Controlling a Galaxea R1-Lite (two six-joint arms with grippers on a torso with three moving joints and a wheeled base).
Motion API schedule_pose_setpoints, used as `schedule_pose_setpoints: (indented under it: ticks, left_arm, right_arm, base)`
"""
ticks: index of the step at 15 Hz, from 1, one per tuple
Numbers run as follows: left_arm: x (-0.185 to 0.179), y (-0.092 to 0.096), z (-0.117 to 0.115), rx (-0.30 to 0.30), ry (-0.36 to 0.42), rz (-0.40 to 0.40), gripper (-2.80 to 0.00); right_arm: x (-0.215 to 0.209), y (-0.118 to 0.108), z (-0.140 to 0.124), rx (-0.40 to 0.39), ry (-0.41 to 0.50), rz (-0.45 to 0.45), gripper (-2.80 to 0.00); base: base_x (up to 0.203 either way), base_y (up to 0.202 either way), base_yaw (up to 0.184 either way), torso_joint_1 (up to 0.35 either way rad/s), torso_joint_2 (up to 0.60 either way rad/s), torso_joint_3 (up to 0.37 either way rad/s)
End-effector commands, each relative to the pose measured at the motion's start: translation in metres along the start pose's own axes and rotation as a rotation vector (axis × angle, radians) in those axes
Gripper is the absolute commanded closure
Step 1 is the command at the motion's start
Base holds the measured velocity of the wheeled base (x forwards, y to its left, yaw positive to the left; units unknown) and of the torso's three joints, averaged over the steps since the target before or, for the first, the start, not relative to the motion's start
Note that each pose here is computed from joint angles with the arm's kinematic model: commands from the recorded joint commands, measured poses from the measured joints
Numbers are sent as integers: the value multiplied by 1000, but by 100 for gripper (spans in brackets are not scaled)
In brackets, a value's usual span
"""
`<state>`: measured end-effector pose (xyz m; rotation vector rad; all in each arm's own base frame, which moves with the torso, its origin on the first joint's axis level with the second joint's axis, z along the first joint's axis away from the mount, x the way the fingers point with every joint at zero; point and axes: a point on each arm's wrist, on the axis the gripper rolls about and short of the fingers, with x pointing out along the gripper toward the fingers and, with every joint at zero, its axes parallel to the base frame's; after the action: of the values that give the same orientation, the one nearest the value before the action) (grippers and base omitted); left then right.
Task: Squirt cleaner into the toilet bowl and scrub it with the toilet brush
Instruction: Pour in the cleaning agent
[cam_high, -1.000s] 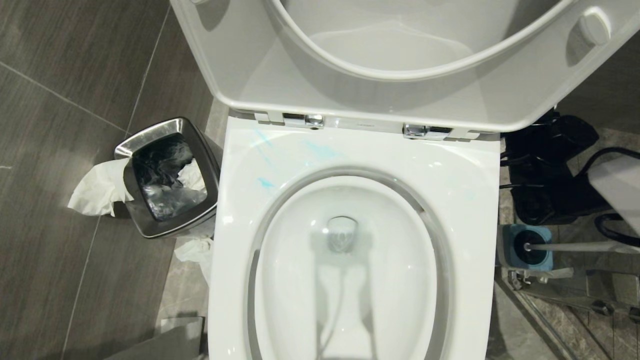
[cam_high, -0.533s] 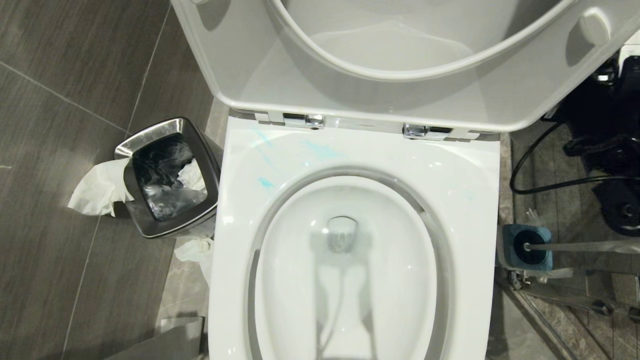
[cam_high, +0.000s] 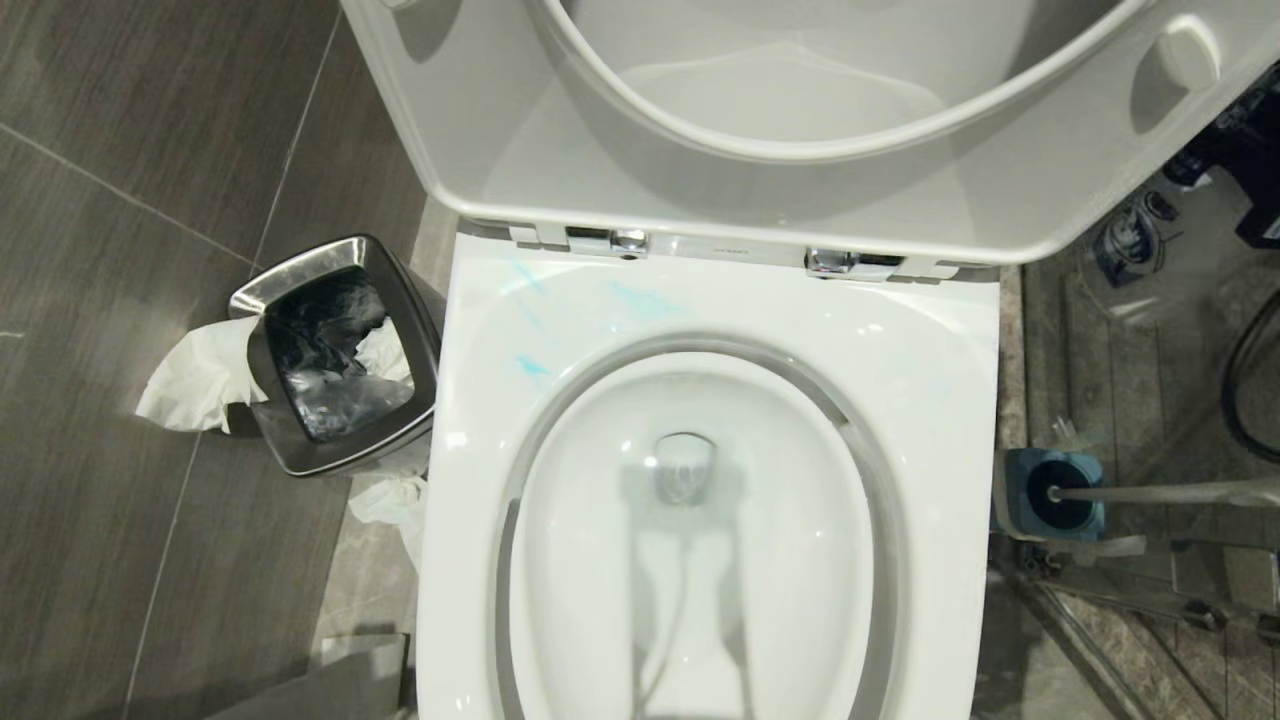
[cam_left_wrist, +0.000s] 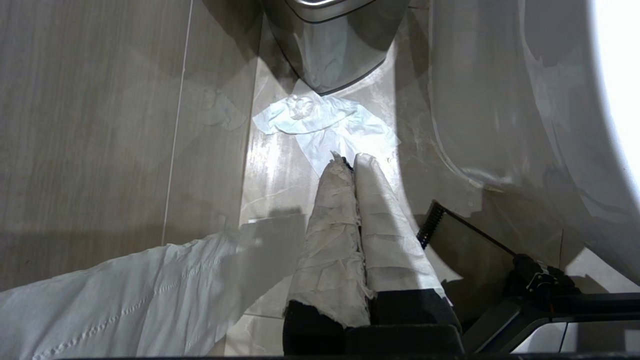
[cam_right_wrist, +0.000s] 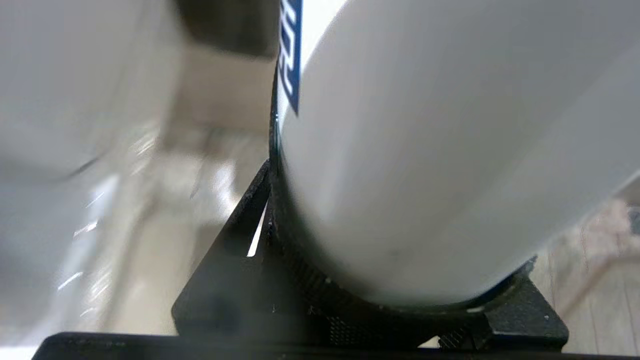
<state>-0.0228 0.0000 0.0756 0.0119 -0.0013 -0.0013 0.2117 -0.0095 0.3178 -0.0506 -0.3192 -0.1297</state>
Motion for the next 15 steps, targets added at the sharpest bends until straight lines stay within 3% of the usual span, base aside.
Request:
schedule_pose_setpoints:
  ticks: [1,7,15]
  left_arm:
    - [0,0,0,0,1,0,0]
    - [0,0,0,0,1,0,0]
    - [0,0,0,0,1,0,0]
  right_arm:
    - [-45,-5,30,5,-32,26,0]
    - [-91,-9,39,26,64,52,0]
    - [-120,-10,16,27,110,61,0]
  base:
    - [0,0,0,0,0,0]
    - [0,0,0,0,0,0]
    - [0,0,0,0,0,0]
